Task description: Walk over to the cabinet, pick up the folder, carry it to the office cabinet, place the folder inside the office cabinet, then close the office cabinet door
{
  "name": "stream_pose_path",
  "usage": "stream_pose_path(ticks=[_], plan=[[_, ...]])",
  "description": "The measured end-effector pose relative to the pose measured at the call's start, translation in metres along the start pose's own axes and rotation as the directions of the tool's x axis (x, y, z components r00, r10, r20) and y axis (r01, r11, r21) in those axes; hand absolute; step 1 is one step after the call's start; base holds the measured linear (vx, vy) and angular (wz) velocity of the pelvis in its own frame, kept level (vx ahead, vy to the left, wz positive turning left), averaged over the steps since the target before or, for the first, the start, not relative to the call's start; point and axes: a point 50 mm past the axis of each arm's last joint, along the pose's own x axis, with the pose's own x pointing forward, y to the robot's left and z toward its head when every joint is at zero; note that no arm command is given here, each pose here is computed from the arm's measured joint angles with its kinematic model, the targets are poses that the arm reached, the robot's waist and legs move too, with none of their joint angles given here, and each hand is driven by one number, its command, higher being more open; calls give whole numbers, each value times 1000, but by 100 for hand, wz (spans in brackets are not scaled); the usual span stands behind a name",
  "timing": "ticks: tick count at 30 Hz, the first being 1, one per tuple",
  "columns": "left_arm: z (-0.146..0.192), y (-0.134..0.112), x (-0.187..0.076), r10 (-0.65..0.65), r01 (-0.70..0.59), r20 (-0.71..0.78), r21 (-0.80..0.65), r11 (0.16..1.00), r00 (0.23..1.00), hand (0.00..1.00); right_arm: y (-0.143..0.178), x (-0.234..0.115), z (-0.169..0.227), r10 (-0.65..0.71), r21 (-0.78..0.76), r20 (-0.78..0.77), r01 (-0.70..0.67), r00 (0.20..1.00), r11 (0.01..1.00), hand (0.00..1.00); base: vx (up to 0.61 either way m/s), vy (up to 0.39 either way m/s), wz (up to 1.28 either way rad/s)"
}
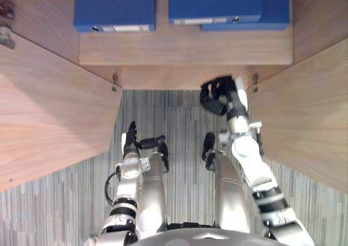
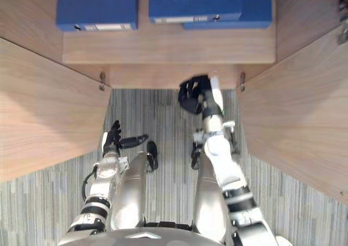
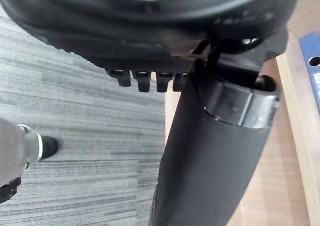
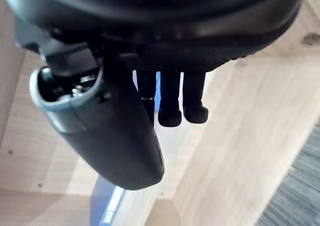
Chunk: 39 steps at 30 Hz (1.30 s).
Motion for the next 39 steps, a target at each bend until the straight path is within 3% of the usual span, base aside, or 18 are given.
stream_pose_path(ticks=[5,6,12,18,25,28,34,39], plan=[[-60,6,-21,-18,41,-213,106,994,977,100,31,-57,-69,113,76,-336,-92,935,993,0,144,15,-9],[-71,5,-26,-26,59,-256,124,991,966,100,36,-69,-86,126,94,-414,-95,902,991,100,183,17,-4],[-97,6,-37,-48,116,-366,165,979,929,100,26,-107,-151,96,52,-693,-83,714,995,100,168,44,-7],[-106,18,-41,-19,103,-399,192,976,917,100,10,-146,-182,18,13,-842,-13,539,1000,100,67,45,-3],[-131,28,-59,6,110,-494,205,972,870,100,17,-179,-194,31,64,-919,72,393,995,100,-69,16,-7],[-141,34,-68,19,109,-535,207,972,845,100,16,-184,-195,17,62,-929,110,370,992,100,-81,1,-19],[-144,36,-69,28,110,-554,213,971,832,100,6,-199,-200,-31,58,-956,288,293,956,100,-66,5,-23],[-148,36,-72,31,113,-570,216,970,821,100,-7,-220,-204,-98,13,-976,502,192,865,100,25,17,-38]])
